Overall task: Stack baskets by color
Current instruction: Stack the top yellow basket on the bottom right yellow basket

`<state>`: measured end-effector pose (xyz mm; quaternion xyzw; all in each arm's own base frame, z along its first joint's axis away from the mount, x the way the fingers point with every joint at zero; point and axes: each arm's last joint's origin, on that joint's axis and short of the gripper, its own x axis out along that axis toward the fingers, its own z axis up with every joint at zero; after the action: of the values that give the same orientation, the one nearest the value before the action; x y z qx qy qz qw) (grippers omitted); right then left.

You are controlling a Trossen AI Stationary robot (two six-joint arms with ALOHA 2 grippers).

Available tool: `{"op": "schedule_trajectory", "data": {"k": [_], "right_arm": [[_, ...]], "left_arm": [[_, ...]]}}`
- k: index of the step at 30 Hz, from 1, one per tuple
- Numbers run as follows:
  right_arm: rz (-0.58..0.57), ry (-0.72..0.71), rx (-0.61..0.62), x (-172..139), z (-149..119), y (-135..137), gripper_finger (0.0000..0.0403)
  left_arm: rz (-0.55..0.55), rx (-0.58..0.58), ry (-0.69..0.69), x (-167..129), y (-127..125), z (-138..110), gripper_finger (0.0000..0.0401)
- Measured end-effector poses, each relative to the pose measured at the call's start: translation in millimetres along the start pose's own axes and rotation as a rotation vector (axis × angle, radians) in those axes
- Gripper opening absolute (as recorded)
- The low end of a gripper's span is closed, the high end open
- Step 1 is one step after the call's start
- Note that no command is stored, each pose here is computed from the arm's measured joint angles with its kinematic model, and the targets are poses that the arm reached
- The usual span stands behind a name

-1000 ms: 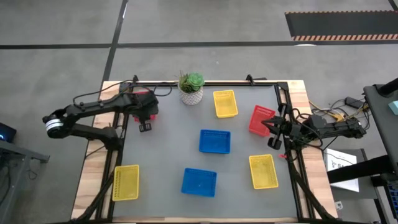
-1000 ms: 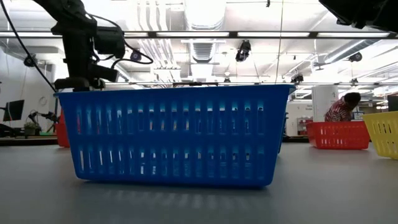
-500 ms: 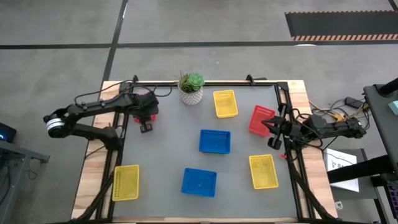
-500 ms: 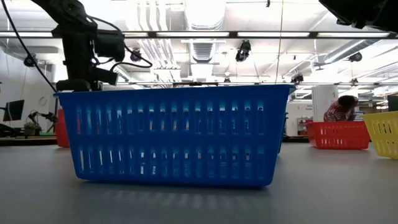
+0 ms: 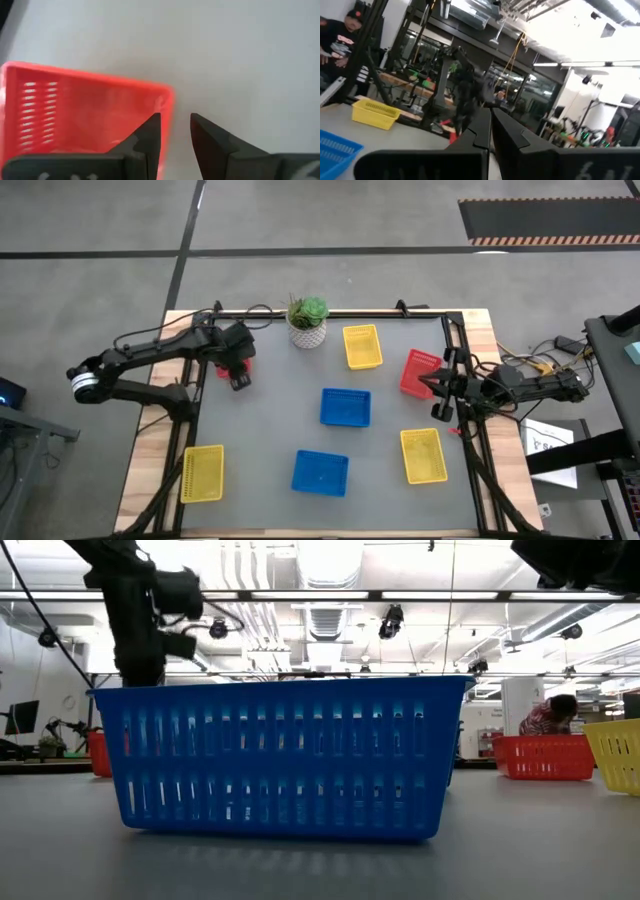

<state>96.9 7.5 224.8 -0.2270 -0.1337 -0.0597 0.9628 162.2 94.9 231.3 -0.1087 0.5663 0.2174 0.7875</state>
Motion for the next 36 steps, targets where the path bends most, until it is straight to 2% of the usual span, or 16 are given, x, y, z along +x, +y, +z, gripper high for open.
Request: {"op": "schedule_trajectory", "data": {"k": [2,6,11,17,22,31,36], "right_arm": [[0.010,0.018,0.041,-0.1,-2.7,1.5,0.0009],[0.033,0.064,0.103,-0.9,-12.7,7.0,0.0009],[0.054,0.050,0.132,-1.9,-20.0,11.7,0.0009],[0.065,0.043,0.131,-2.0,-21.7,13.0,0.0009],[0.069,0.054,0.112,-2.1,-24.2,14.3,0.0009],[0.068,0.055,0.117,-2.0,-24.2,14.3,0.0009],[0.068,0.060,0.170,-2.0,-24.5,14.5,0.0009]], "left_arm": [[-0.042,-0.030,-0.078,-6.5,-7.5,4.0,0.0088],[-0.056,0.038,-0.283,-15.1,-36.7,10.8,0.0088],[-0.114,0.097,-0.527,-27.4,-84.2,19.1,0.0088],[-0.182,0.192,-0.745,-30.8,-132.3,17.7,0.0088],[-0.231,0.237,-0.810,-24.2,-152.1,17.4,0.0088],[-0.139,0.380,-0.868,-15.1,-159.5,26.0,0.0088],[-0.137,0.387,-0.892,-19.2,-158.2,26.5,0.0088]]}}
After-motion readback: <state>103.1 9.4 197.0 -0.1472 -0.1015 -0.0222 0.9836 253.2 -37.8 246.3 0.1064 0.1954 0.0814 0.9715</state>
